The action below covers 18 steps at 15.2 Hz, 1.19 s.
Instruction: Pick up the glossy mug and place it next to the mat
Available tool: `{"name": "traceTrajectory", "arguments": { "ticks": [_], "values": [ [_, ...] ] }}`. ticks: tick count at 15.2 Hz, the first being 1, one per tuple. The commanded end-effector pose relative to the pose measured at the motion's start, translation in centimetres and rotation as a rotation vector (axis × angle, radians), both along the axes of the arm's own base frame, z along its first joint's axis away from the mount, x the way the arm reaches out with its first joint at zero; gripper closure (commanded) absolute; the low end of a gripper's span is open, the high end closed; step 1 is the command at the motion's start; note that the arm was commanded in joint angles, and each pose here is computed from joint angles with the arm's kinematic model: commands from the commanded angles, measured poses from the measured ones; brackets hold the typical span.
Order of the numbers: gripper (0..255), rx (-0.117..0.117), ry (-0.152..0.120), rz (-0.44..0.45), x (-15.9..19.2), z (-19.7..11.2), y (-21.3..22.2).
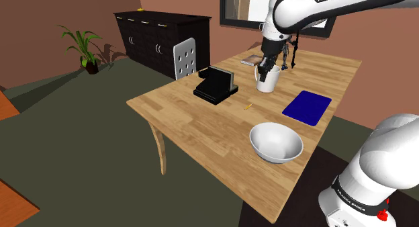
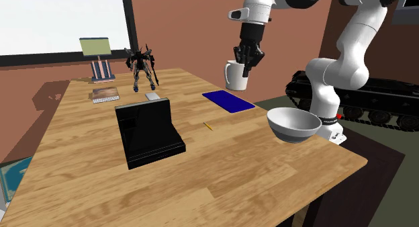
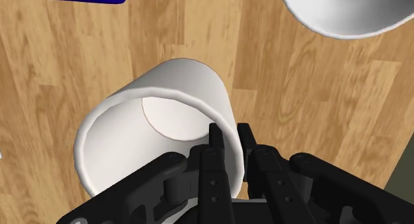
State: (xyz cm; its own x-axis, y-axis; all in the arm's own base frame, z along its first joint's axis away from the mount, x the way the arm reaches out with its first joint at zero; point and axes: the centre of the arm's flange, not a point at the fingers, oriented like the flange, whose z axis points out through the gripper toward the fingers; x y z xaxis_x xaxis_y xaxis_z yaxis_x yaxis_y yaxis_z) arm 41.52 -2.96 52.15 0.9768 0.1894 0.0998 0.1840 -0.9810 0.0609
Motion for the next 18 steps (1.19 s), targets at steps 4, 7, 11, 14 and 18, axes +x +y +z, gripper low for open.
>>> {"name": "traceTrajectory", "arguments": {
  "ticks": [4, 7, 11, 14, 18],
  "values": [
    [255, 0.000, 0.000, 0.001, -5.0, 0.0, -4.0],
    [255, 0.000, 0.000, 0.001, -5.5, -1.0, -4.4],
    [255, 0.000, 0.000, 0.001, -5.5, -3.2, -4.4],
    [255, 0.000, 0.000, 0.001, -5.5, -4.7, -4.4],
    [255, 0.000, 0.000, 0.001, -5.5, -6.9, -4.4]
  ]
}}
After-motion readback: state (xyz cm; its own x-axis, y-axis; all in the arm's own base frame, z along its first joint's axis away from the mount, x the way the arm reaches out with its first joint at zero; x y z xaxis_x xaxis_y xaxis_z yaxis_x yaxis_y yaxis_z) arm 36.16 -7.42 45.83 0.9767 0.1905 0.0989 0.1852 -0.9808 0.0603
